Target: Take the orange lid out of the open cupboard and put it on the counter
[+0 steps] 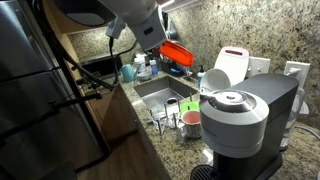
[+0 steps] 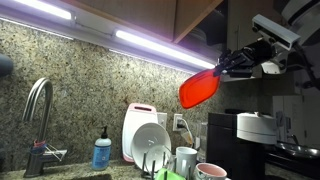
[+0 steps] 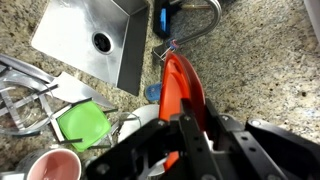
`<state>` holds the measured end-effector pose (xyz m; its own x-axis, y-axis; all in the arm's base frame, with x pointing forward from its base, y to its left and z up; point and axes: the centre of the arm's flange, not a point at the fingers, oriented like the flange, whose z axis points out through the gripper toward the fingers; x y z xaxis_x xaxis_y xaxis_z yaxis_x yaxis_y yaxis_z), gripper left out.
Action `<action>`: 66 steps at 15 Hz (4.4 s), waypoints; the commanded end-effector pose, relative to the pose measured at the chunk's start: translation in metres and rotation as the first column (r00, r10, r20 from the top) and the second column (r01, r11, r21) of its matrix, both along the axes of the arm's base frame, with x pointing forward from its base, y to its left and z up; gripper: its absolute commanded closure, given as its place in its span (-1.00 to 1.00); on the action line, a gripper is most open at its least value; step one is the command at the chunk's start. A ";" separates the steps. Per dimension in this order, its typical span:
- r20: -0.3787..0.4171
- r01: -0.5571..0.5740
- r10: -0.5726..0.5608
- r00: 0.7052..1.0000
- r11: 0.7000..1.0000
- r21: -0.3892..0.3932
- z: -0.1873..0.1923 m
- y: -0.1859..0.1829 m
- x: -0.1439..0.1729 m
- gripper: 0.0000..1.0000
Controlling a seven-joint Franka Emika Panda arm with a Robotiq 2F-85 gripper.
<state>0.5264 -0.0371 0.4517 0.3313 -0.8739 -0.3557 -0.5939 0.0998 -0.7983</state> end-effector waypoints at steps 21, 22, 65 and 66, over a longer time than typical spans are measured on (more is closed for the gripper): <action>-0.003 -0.148 0.155 0.988 0.950 0.276 -0.040 0.019 0.027 0.92; -0.039 -0.125 0.135 0.990 0.971 0.202 -0.042 0.022 0.028 0.92; -0.362 -0.168 0.185 0.914 0.983 0.079 -0.132 0.023 0.042 0.92; -0.370 -0.156 0.176 0.912 0.984 0.083 -0.134 0.021 0.042 0.92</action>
<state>0.5550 -0.0186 0.3248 0.3519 -0.7858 -0.5086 -0.8450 -0.0330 -0.5337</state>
